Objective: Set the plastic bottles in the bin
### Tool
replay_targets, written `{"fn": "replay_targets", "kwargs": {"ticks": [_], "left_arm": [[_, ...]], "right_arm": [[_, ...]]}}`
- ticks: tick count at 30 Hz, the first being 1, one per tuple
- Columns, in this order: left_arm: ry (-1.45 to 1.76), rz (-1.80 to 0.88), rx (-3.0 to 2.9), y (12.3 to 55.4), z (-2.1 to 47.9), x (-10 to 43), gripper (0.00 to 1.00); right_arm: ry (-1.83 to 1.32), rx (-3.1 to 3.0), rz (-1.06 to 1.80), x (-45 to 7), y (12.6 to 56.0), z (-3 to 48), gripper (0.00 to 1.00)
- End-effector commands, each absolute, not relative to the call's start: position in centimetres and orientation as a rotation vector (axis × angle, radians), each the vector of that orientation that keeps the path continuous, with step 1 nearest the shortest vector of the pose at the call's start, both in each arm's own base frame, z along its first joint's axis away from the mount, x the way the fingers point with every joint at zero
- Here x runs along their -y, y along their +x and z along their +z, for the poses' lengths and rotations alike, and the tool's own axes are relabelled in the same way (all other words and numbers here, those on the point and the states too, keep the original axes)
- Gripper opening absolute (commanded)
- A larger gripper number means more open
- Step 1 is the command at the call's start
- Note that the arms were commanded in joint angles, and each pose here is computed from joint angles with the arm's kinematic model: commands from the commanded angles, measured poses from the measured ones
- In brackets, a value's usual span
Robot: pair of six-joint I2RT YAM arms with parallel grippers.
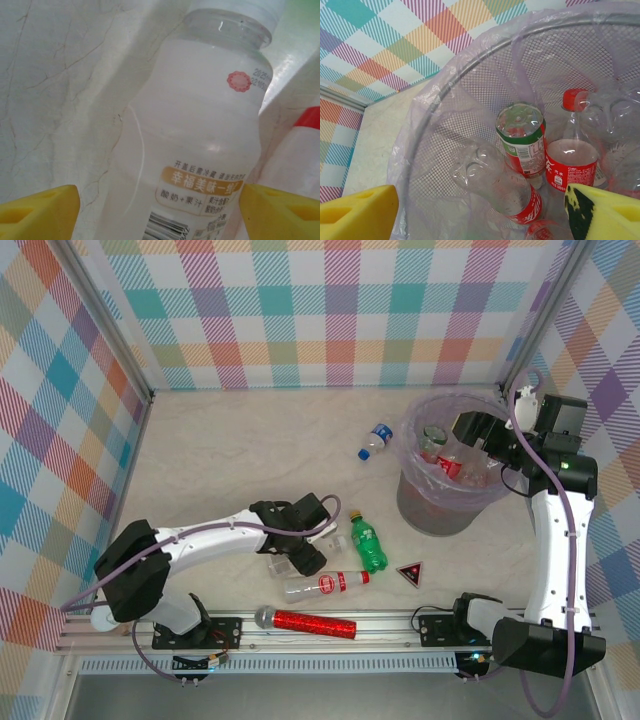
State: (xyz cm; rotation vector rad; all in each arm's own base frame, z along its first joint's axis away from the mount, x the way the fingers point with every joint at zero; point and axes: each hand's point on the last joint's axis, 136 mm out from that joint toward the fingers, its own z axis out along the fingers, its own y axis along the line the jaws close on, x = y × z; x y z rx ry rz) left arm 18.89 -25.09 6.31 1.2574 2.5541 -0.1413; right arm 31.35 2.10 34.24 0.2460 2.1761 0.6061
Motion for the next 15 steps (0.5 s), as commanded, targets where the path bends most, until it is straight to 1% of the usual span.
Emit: {"fn": "replay_targets", "kwargs": {"ticks": [1, 11, 15], "left_arm": [[1.252, -0.055, -2.539, 19.7, 5.8, 24.7, 0.79], [1.219, 0.052, -2.54, 21.1, 5.2, 24.5, 0.67], [1.17, 0.065, -2.509, 21.9, 5.6, 24.6, 0.6]], "right_arm": [[0.216, -2.16, 0.611, -2.1, 31.6, 34.7, 0.86], [0.208, -2.16, 0.613, -2.2, 31.6, 34.5, 0.86], [0.202, -2.155, 0.622, -2.4, 31.5, 34.8, 0.85]]}}
